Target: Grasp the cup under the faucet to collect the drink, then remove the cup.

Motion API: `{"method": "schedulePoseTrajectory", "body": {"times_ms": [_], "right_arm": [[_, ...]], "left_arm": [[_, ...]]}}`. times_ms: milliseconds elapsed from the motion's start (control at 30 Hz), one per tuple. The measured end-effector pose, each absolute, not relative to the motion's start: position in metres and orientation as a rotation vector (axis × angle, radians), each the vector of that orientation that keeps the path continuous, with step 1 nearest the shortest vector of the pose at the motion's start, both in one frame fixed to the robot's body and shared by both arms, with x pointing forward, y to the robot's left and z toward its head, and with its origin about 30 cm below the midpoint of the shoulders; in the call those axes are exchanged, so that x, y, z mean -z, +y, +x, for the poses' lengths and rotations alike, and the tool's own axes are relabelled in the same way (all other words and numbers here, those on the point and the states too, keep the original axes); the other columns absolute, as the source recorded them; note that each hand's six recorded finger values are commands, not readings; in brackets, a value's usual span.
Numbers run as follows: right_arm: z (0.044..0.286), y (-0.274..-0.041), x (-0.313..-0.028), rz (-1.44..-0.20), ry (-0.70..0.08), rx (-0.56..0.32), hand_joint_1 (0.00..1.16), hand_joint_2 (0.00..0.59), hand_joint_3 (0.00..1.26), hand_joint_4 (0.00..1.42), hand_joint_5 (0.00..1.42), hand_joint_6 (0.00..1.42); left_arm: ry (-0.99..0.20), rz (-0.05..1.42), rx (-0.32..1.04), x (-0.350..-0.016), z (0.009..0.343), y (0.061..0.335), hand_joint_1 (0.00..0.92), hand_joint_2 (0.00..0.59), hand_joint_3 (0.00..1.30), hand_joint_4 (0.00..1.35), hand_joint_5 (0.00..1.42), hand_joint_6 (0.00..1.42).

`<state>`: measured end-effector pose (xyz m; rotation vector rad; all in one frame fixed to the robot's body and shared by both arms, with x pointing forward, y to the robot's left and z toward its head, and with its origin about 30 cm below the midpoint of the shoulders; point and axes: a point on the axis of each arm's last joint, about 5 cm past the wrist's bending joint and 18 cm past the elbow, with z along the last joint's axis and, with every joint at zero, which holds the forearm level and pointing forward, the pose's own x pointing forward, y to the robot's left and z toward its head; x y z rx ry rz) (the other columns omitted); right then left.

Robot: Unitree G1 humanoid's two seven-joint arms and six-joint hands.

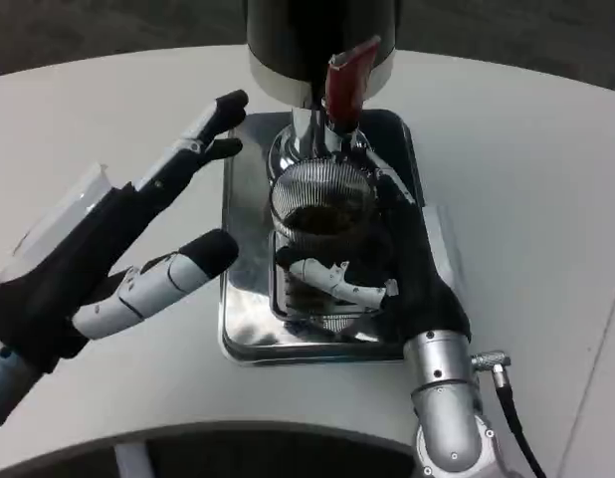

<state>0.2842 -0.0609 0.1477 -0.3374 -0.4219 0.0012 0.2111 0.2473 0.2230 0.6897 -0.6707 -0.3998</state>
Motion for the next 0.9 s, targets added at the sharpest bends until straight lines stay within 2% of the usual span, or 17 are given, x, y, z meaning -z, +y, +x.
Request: {"method": "schedulePoseTrajectory", "body": {"times_ms": [100,233,467,900], "right_arm": [[0.283,-0.058,-0.146,-0.316,-0.430,0.031,1.07,0.171,0.47,0.71,0.85,1.12],[0.282,-0.059,-0.145,-0.300,-0.433,0.070,1.08,0.149,0.54,0.76,0.90,1.21],[0.281,-0.057,-0.144,-0.281,-0.442,0.123,1.12,0.088,0.62,0.83,0.96,1.29],[0.266,-0.060,-0.145,-0.303,-0.485,0.158,1.12,0.078,0.65,0.86,0.98,1.33]], "left_arm": [[-0.661,0.690,0.405,-0.222,0.210,0.247,0.000,0.163,0.00,0.00,0.08,0.04],[-0.655,0.689,0.404,-0.222,0.210,0.247,0.000,0.163,0.00,0.00,0.08,0.04],[-0.647,0.688,0.405,-0.222,0.210,0.247,0.000,0.164,0.00,0.00,0.08,0.03],[-0.651,0.692,0.415,-0.223,0.209,0.246,0.000,0.165,0.00,0.00,0.08,0.03]]}}
